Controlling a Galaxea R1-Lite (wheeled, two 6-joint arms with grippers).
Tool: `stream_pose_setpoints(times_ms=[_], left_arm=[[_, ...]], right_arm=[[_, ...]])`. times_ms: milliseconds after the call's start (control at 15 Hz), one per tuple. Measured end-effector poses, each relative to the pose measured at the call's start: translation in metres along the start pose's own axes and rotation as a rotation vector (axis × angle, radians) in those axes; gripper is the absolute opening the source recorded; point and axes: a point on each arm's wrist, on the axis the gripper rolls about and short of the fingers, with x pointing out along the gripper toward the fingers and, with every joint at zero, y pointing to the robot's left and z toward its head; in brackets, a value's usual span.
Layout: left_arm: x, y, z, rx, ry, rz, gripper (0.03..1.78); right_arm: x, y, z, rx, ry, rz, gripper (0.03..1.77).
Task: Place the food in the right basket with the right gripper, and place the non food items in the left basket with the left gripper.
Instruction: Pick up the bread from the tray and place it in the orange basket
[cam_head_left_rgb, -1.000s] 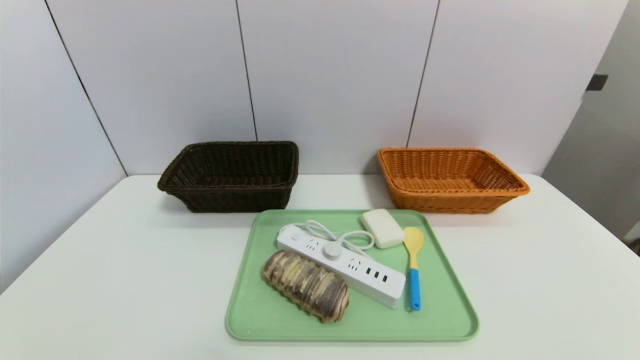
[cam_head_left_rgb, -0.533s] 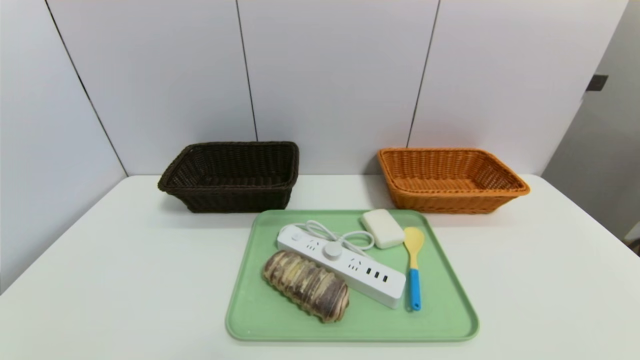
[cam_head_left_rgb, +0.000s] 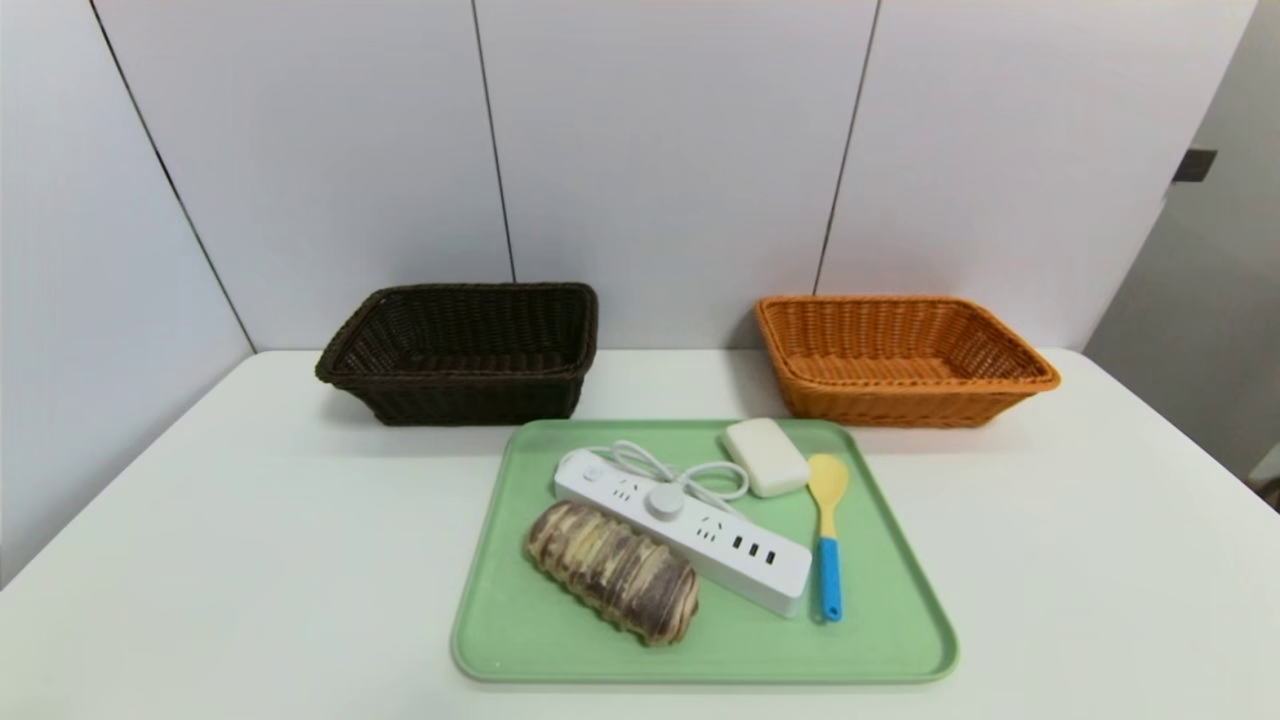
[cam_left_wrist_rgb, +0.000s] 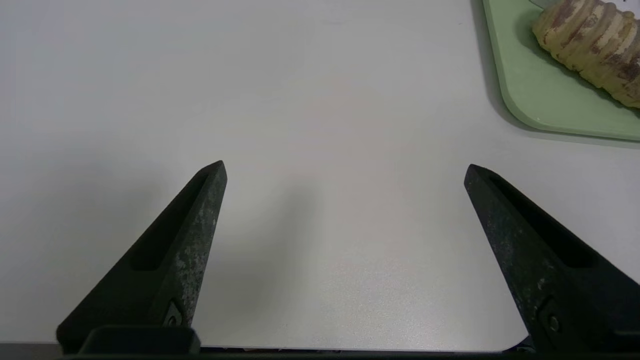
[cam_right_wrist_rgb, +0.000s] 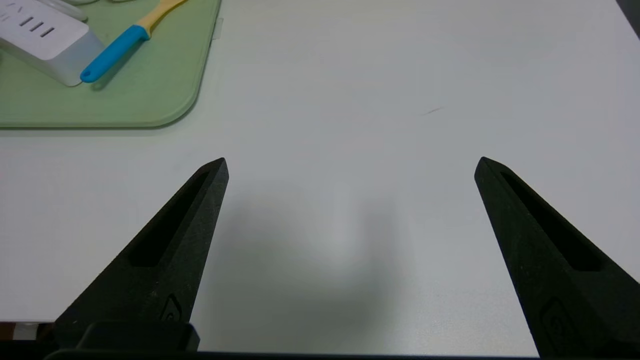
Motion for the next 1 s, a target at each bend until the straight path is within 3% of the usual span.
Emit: stream_pose_setpoints(times_ms=[267, 667, 800, 1000], left_arm=[[0.029, -0.005, 0.037, -0.014, 0.105, 0.01, 1.69], [0.076, -0.019, 0.134, -0.017, 0.19, 0.017, 1.69], [0.092, -0.027, 0.156, 0.002, 0.206, -0.012, 1.69], [0.109, -0.044, 0.167, 0.047, 0.247, -0.105, 1.69]], right_arm=[[0.017, 0.0, 0.047, -0.001, 0.141, -0.001, 1.7], [0.058, 0.002, 0.151, -0.011, 0.266, 0.003, 1.7], [0.083, 0.004, 0.175, -0.041, 0.3, 0.018, 1.7], [0.123, 0.017, 0.195, -0.096, 0.353, 0.09, 1.7]])
